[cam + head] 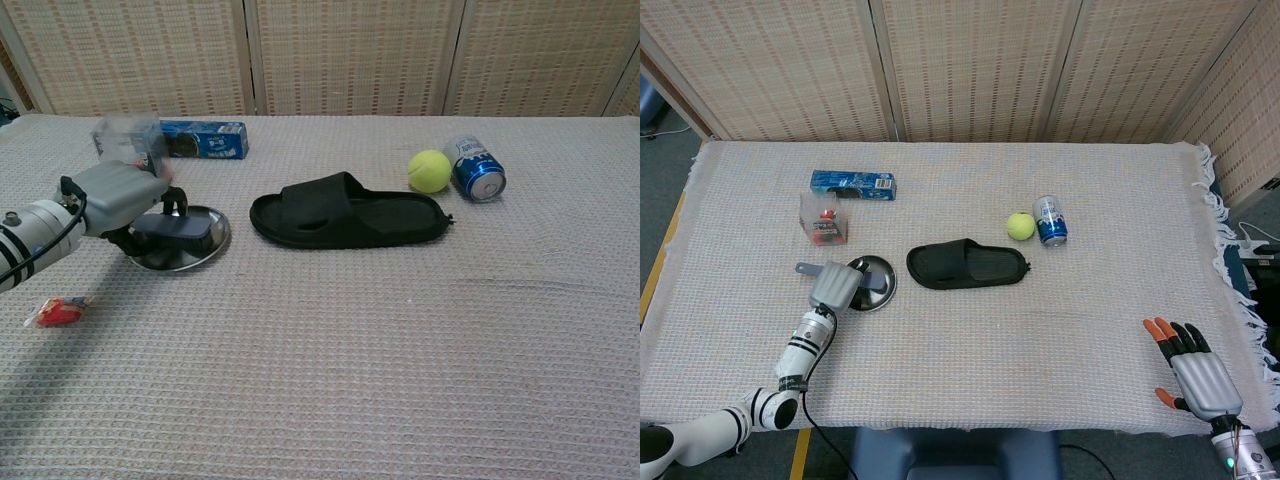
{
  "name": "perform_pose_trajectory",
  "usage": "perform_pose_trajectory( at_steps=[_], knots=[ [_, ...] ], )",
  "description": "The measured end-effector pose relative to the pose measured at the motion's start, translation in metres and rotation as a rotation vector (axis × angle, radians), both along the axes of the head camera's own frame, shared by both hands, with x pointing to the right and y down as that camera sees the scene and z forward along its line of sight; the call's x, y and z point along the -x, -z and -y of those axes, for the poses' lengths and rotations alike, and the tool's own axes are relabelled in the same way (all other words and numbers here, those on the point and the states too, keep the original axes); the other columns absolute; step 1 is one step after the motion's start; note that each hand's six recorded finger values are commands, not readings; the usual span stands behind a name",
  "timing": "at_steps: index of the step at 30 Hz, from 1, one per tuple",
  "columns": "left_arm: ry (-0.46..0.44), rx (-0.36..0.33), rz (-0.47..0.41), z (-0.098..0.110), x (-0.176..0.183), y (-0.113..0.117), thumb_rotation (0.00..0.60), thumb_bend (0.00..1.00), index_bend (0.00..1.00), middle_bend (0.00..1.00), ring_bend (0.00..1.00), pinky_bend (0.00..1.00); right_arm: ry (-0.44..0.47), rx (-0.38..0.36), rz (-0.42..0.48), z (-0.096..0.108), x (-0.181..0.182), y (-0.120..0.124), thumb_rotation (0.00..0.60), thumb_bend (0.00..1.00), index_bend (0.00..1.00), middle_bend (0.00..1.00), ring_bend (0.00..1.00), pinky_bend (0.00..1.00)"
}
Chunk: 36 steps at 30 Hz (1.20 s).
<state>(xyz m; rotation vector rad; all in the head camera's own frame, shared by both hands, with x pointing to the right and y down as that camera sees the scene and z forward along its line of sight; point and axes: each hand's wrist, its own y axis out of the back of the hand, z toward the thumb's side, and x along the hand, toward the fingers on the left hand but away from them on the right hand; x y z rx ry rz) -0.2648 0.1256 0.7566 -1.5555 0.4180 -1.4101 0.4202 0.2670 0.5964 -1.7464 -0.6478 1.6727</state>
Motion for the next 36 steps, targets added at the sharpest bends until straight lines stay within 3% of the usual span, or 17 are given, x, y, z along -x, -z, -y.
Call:
perform_pose_trajectory(
  at_steps=[11,18,27,31,36],
  knots=[
    [-0.002,-0.029,-0.025,0.003,-0.001,0.006,0.6,0.4,0.42,0.46,0.86,1.0,0.01,-0.04,0.033,0.007,0.005,0.001,0.6,0.11,0.0,0.0,0.0,0.0],
    [-0.018,-0.05,-0.059,0.004,-0.014,0.024,0.6,0.4,0.43,0.48,0.86,1.0,0.107,-0.084,0.083,0.041,0.034,-0.011,0.6,0.16,0.0,0.0,0.0,0.0],
    [-0.007,-0.042,-0.072,0.013,-0.035,0.046,0.6,0.4,0.43,0.47,0.86,1.0,0.335,-0.066,0.101,0.114,0.122,-0.058,0.6,0.6,0.0,0.0,0.0,0.0],
    [0.004,-0.039,-0.057,0.023,-0.046,0.049,0.6,0.4,0.42,0.47,0.86,1.0,0.409,-0.027,0.11,0.138,0.174,-0.084,0.6,0.68,0.0,0.0,0.0,0.0],
    [0.017,-0.033,-0.062,0.032,-0.062,0.053,0.6,0.4,0.42,0.47,0.86,1.0,0.451,0.013,0.116,0.149,0.219,-0.108,0.6,0.74,0.0,0.0,0.0,0.0]
  ],
)
